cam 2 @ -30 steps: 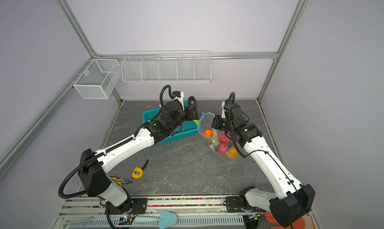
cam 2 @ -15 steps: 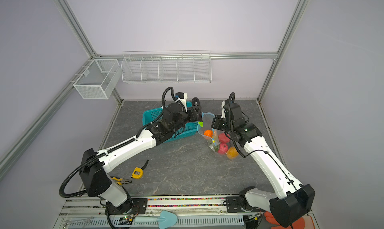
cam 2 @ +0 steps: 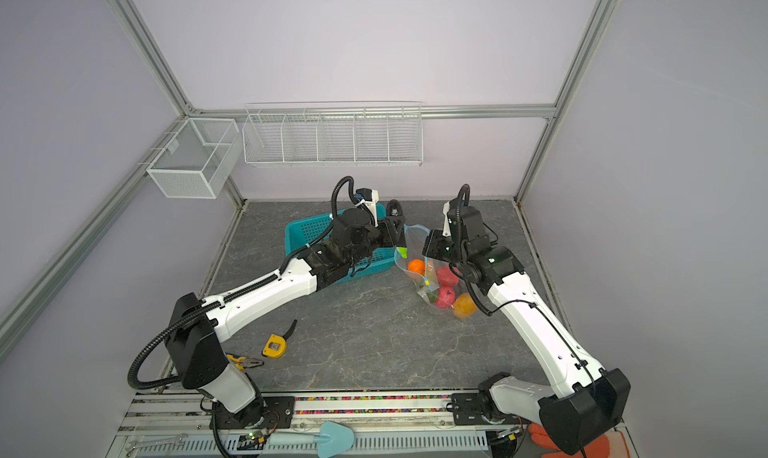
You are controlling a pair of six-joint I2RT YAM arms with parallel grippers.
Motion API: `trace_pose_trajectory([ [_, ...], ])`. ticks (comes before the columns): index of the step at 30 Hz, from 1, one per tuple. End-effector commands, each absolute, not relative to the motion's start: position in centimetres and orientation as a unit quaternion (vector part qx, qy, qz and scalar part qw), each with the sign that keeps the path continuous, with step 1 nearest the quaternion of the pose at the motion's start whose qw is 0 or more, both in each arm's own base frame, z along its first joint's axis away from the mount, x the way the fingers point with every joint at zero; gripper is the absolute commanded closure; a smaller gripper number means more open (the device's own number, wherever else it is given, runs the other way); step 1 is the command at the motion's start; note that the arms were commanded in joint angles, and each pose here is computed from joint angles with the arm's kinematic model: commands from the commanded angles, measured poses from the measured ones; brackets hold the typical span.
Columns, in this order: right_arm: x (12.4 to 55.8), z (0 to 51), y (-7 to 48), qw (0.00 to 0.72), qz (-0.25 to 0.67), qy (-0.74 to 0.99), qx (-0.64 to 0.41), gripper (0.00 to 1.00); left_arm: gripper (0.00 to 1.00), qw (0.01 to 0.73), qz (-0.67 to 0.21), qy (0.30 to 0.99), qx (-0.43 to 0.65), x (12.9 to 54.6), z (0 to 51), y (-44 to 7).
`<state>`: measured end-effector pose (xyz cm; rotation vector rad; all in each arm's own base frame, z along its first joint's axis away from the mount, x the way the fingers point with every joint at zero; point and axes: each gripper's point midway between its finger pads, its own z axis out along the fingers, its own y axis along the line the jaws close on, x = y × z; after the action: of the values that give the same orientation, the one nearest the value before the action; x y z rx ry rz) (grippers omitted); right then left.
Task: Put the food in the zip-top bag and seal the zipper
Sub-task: 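Carry the zucchini over the bag opening held by the right gripper, then lower the zucchini into the bag and open the left gripper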
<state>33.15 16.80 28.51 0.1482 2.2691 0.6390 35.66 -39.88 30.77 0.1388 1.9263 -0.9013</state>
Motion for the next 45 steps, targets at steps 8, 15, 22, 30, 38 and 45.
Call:
trace_pose_trajectory([
  [8, 33.4, 30.5, 17.2, 0.402, 0.268, 0.874, 0.056, 0.93, 0.94, 0.471, -0.357, 0.804, 0.068, 35.5, 29.4, -41.3],
  [15, 33.5, 30.6, 17.1, 0.405, 0.266, 0.873, 0.056, 0.93, 0.95, 0.465, -0.359, 0.805, 0.078, 34.2, 29.6, -41.9],
  [22, 33.6, 30.8, 16.8, 0.408, 0.263, 0.872, 0.059, 0.93, 0.95, 0.461, -0.359, 0.807, 0.085, 33.3, 29.5, -42.1],
  [30, 33.7, 30.8, 16.7, 0.409, 0.263, 0.872, 0.059, 0.93, 0.95, 0.445, -0.372, 0.809, 0.096, 32.3, 29.4, -43.0],
  [38, 33.8, 31.0, 16.6, 0.413, 0.258, 0.871, 0.06, 0.93, 0.95, 0.427, -0.385, 0.811, 0.105, 31.3, 28.7, -44.0],
  [45, 33.9, 31.1, 16.6, 0.413, 0.26, 0.871, 0.06, 0.93, 0.93, 0.425, -0.378, 0.816, 0.107, 31.2, 28.2, -44.1],
])
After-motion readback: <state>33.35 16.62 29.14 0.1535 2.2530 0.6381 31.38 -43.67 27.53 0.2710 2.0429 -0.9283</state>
